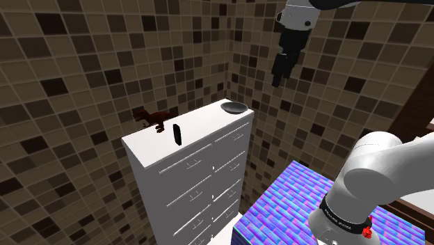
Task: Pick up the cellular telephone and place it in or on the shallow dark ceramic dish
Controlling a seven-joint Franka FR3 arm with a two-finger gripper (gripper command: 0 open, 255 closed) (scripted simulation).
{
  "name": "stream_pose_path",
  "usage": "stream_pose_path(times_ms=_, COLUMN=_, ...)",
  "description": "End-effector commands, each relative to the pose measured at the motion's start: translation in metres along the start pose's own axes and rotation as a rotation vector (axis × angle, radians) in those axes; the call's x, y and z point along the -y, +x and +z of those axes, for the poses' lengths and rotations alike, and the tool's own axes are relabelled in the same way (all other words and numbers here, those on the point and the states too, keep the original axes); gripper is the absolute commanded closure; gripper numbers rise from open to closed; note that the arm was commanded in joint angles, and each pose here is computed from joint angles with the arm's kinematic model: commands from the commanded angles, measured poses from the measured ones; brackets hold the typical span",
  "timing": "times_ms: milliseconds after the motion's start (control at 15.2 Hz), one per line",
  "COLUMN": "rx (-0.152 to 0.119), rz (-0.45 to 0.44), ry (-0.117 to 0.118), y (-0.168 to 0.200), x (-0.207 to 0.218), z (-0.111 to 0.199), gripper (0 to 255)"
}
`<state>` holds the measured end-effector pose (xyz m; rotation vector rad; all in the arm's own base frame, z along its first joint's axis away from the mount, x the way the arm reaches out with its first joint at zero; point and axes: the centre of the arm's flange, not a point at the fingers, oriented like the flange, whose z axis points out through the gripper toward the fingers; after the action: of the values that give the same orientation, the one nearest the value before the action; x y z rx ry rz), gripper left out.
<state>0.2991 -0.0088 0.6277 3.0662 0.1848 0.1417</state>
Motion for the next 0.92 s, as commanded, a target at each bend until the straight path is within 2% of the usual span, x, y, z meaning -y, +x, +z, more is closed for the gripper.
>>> stream_pose_path(times_ms=0, rx=0.000, rz=0.000, ry=0.000, y=0.000, x=0.000, z=0.000, gripper=0)
stream_pose_path(times_ms=858, rx=-0.029, rz=0.060, ry=0.024, y=0.117, x=0.076, z=0.092, gripper=0)
